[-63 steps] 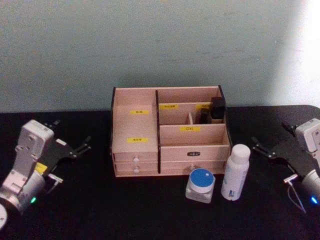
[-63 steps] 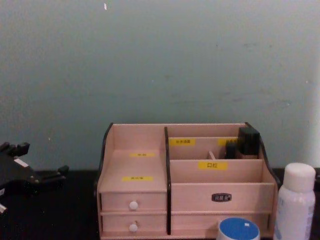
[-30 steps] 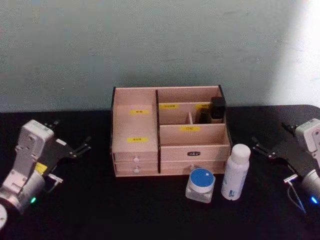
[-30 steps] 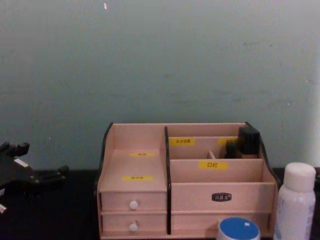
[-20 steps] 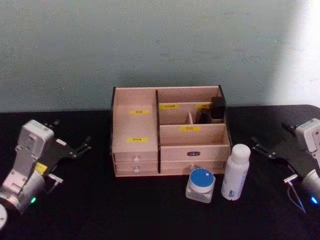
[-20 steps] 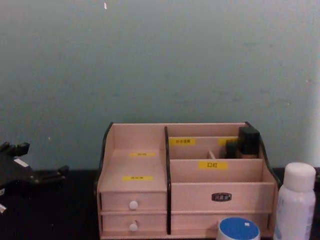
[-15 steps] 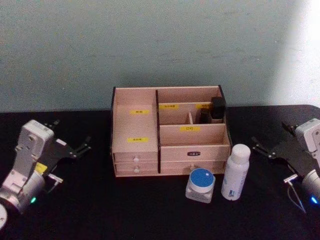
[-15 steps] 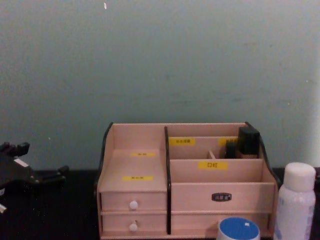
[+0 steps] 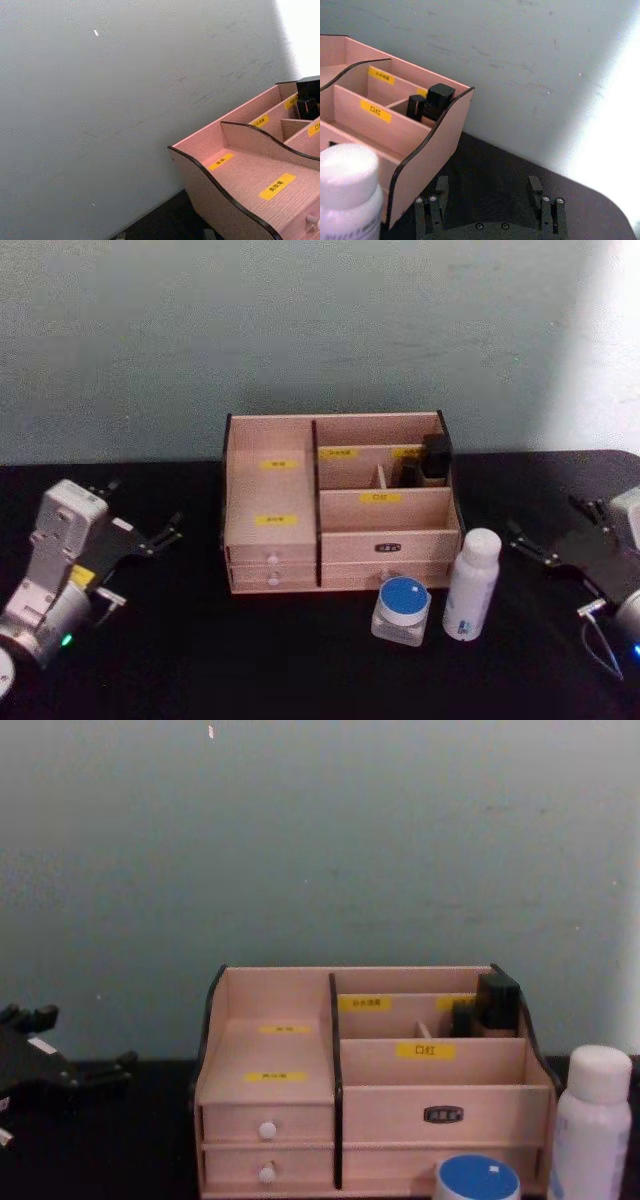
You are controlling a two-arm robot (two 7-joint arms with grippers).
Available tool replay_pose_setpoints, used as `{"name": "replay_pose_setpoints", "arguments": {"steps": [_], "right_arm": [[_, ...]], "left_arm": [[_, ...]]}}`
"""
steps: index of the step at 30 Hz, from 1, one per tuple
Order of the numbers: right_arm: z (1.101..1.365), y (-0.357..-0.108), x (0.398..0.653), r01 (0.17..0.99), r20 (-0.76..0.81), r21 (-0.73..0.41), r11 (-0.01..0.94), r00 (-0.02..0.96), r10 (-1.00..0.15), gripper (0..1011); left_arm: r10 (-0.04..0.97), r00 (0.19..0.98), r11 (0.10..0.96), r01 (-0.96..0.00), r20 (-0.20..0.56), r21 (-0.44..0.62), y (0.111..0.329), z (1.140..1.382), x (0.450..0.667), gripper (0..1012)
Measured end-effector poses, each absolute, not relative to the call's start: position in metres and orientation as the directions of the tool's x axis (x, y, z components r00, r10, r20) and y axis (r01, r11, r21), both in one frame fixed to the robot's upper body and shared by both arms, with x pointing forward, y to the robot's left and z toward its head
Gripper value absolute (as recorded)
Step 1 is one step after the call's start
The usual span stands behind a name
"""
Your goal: Pick up the facial cleanser and watermelon frost from the table and place them into the tiered storage box.
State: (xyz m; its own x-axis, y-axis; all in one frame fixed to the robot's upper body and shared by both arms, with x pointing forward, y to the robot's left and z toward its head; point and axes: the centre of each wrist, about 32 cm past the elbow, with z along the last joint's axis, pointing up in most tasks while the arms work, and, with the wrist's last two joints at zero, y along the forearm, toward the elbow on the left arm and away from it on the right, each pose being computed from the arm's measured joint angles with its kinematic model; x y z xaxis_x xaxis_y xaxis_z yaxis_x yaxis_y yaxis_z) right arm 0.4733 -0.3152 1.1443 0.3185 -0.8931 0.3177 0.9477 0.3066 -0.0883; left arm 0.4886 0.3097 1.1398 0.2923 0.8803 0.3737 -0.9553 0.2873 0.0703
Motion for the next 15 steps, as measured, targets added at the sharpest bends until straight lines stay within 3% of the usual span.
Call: {"name": "replay_pose_setpoints", "arguments": {"steps": [15], "right_arm": [[1.148, -0.326, 0.422, 0.913, 0.237, -0.179, 0.366, 0.401, -0.885, 1000]], "left_arm": [[0.880, 0.292, 0.287, -0.955, 0.374, 0.070, 0.310, 1.140, 0.489, 1001]]}}
